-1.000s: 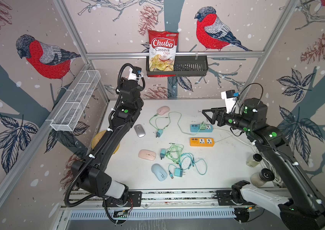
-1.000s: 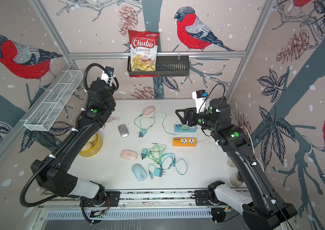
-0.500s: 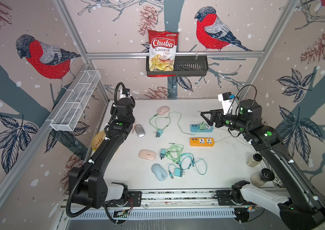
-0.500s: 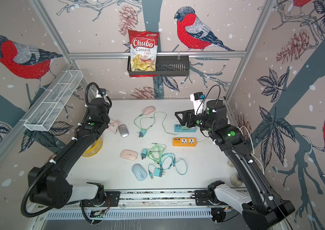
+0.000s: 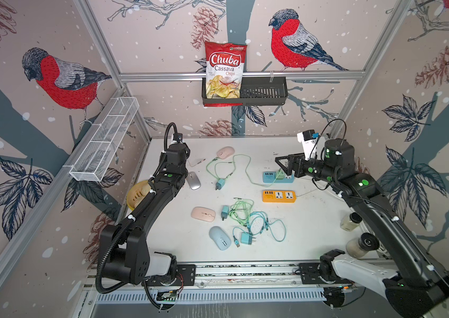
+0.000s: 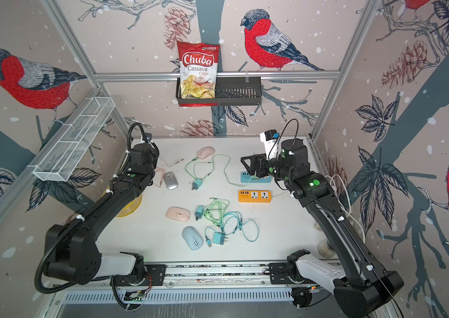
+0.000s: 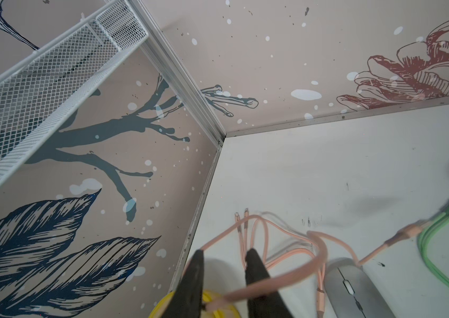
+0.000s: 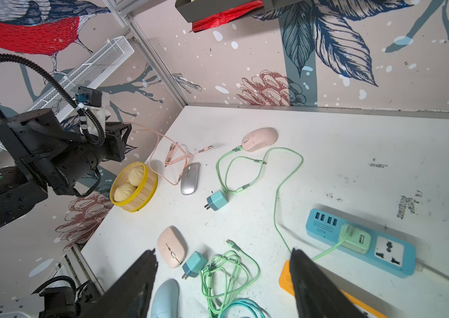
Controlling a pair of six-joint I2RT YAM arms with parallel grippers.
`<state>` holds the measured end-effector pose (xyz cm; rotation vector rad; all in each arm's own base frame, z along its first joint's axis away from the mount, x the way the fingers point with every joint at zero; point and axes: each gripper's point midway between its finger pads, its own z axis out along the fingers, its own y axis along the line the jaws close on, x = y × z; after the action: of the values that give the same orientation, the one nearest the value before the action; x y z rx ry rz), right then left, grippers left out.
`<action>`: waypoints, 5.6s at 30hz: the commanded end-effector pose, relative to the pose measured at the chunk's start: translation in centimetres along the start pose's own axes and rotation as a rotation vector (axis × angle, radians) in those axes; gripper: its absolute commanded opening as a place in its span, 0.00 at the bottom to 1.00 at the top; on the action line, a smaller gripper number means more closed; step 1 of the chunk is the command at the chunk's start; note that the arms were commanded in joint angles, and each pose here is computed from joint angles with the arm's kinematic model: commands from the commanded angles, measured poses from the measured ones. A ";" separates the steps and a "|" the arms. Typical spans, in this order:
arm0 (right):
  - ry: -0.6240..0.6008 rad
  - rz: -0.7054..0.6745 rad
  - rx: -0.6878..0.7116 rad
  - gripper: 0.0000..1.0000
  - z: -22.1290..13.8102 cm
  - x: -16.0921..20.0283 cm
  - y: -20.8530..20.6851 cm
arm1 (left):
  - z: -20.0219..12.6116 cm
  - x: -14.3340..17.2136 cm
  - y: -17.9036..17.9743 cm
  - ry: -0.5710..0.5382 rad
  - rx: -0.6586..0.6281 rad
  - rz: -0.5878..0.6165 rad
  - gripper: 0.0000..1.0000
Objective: Unplug the wireless mouse
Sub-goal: Place the power cord at the center of the board, then move the power cord to the center of the board, then pick up the mouse from the center of the board.
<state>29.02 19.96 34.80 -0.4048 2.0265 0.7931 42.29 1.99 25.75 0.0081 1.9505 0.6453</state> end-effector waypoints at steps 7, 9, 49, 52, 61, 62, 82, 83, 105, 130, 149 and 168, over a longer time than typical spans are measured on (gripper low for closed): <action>0.131 0.046 -0.006 0.78 5.5 2.6 -1.3 | -3.6 -4.6 1.4 -0.141 0.107 -0.188 0.98; 0.188 0.042 -0.027 0.78 8.1 3.6 -0.8 | -5.0 -6.4 1.4 -0.213 0.174 -0.240 0.98; 0.543 -0.349 0.255 0.43 40.5 21.5 0.3 | -14.6 -9.6 -1.2 -0.581 0.658 -0.474 0.98; 0.545 -0.382 0.309 0.32 40.3 21.6 -0.5 | -14.5 -9.5 -1.2 -0.579 0.655 -0.474 0.98; 0.558 -0.093 0.304 0.00 39.7 19.3 -5.9 | -13.8 -9.1 -1.7 -0.559 0.657 -0.464 0.98; 0.557 -0.053 0.300 0.00 39.4 18.7 -6.8 | -13.8 -9.0 -1.8 -0.558 0.658 -0.459 0.98; 0.687 -0.132 0.322 0.00 24.8 22.1 -6.8 | -12.5 -8.2 -3.1 -0.515 0.673 -0.440 0.98; 0.682 -0.128 0.316 0.05 24.2 22.2 -6.5 | -12.5 -8.2 -3.2 -0.513 0.675 -0.440 0.98; 0.442 0.142 0.519 0.89 32.0 11.8 -13.4 | -12.7 -8.2 -3.6 -0.513 0.702 -0.444 0.98; 0.270 0.075 0.669 0.89 31.9 7.2 -12.8 | -13.6 -8.8 -3.0 -0.546 0.717 -0.458 0.98; 0.285 0.248 0.433 0.90 36.9 8.0 -15.8 | -13.4 -8.6 -3.2 -0.539 0.715 -0.452 0.98; 0.429 0.219 0.573 0.88 34.1 13.7 -14.2 | -13.7 -8.7 -3.3 -0.543 0.731 -0.459 0.98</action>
<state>50.71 32.81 4.17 -0.0631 2.6213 0.2584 35.90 -9.24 34.14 0.1791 1.5535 -0.3476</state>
